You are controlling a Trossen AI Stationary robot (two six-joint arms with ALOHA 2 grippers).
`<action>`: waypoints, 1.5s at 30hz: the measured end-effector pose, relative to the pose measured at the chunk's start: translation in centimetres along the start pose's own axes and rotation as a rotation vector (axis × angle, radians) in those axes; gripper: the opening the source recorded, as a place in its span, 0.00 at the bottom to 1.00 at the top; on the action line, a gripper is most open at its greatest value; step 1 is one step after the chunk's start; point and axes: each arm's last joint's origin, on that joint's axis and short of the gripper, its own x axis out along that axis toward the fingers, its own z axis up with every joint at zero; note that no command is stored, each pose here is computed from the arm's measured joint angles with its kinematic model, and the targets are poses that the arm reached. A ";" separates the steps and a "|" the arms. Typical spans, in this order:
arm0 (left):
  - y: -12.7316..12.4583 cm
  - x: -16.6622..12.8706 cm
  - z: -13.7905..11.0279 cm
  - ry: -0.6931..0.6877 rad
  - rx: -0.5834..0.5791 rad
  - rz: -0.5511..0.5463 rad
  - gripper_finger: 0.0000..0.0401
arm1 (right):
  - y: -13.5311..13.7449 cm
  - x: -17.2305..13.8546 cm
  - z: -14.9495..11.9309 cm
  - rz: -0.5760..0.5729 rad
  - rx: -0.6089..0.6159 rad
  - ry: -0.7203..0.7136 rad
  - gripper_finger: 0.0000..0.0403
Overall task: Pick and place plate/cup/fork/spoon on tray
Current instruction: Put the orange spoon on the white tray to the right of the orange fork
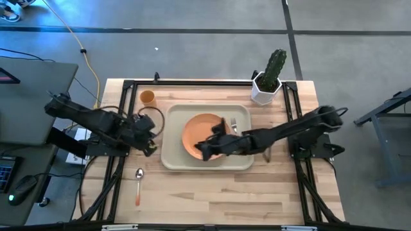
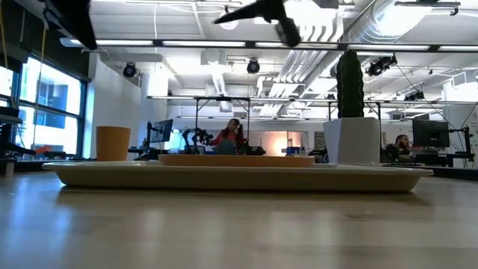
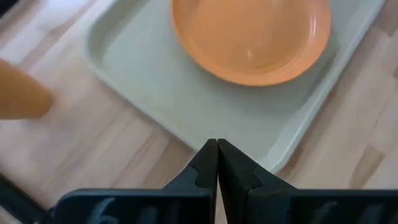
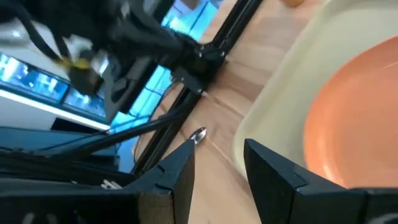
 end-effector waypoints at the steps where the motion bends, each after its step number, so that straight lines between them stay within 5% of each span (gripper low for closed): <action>1: 0.5 -0.5 -0.2 -0.007 -0.006 -0.013 0.00 | 0.4 0.9 -0.2 -0.008 -0.006 0.012 0.32; 11: 4.2 -4.5 -2.0 -0.113 0.071 -0.158 0.00 | 4.3 7.7 0.8 -0.027 -0.066 0.080 0.32; 20: 6.8 -5.4 -3.0 -0.167 0.067 -0.139 0.00 | 5.9 11.9 0.9 -0.070 -0.074 0.093 0.32; 35: 8.9 -0.8 -7.9 0.067 -0.078 -0.317 0.00 | 4.0 17.7 -0.4 -0.034 -0.005 0.155 0.32; 45: 8.5 -0.2 -8.2 0.062 -0.081 -0.360 0.00 | 1.8 18.8 0.9 -0.106 -0.172 0.166 0.32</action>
